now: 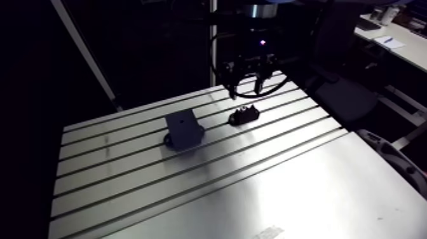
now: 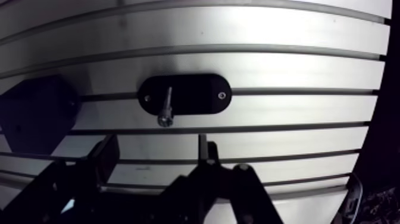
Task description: Pick up the M10 bolt and insert it into the hole until fully seated.
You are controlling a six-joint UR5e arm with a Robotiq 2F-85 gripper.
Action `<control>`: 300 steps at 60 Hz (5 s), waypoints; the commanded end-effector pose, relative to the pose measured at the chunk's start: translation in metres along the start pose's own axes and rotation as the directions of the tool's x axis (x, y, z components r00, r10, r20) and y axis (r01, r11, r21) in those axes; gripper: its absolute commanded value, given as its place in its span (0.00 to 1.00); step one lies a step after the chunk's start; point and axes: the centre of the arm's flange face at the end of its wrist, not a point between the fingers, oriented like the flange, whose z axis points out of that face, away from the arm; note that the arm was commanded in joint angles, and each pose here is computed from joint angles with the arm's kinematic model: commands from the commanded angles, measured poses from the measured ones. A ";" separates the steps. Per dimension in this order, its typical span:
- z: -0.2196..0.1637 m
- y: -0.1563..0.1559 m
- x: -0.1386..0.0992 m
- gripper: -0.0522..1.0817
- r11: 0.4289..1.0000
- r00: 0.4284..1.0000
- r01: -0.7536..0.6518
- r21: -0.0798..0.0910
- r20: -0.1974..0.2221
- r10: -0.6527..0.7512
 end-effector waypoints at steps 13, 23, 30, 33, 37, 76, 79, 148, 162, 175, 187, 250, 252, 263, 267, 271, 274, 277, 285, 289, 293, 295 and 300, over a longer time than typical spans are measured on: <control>0.019 0.000 0.007 0.40 1.000 1.000 0.000 -0.005 0.011 0.000; 0.022 0.001 0.010 0.42 1.000 1.000 0.002 -0.010 0.007 -0.002; 0.023 0.001 0.010 0.44 1.000 1.000 0.001 -0.011 0.008 0.000; 0.026 0.002 0.011 0.44 1.000 1.000 0.001 -0.009 0.012 -0.001; 0.027 0.001 0.011 0.45 1.000 1.000 0.002 -0.009 0.014 -0.002; 0.033 0.000 0.014 0.47 1.000 1.000 -0.006 -0.011 0.011 0.006; 0.033 -0.001 0.013 0.47 1.000 1.000 -0.007 -0.011 0.011 0.007; 0.046 -0.002 0.010 0.48 1.000 0.999 -0.007 -0.006 0.032 0.007; 0.046 0.000 0.011 0.48 1.000 0.999 -0.006 -0.016 0.035 0.007; 0.046 0.001 0.011 0.48 1.000 0.999 -0.007 -0.017 0.036 0.008; 0.048 0.000 0.010 0.49 1.000 0.999 -0.006 -0.019 0.042 0.006; 0.051 0.001 0.014 0.60 1.000 0.999 -0.012 -0.019 0.036 0.013; 0.050 0.001 0.015 0.60 1.000 0.999 -0.012 -0.020 0.033 0.013; 0.050 0.001 0.015 0.60 1.000 0.999 -0.012 -0.021 0.031 0.013; 0.049 0.001 0.015 0.61 1.000 0.999 -0.012 -0.022 0.030 0.013; 0.048 0.002 0.015 0.61 1.000 1.000 -0.012 -0.022 0.029 0.013; 0.048 -0.001 0.016 0.61 1.000 1.000 -0.008 -0.021 0.028 0.009; 0.047 -0.002 0.016 0.61 1.000 1.000 -0.007 -0.021 0.028 0.007; 0.046 -0.003 0.015 0.61 1.000 1.000 -0.005 -0.022 0.028 0.005; 0.046 -0.004 0.016 0.61 1.000 1.000 -0.004 -0.022 0.028 0.004; 0.046 -0.004 0.016 0.61 1.000 1.000 -0.003 -0.022 0.028 0.004; 0.047 -0.004 0.015 0.61 1.000 1.000 -0.003 -0.021 0.029 0.004; 0.047 -0.004 0.015 0.61 1.000 1.000 -0.003 -0.021 0.030 0.004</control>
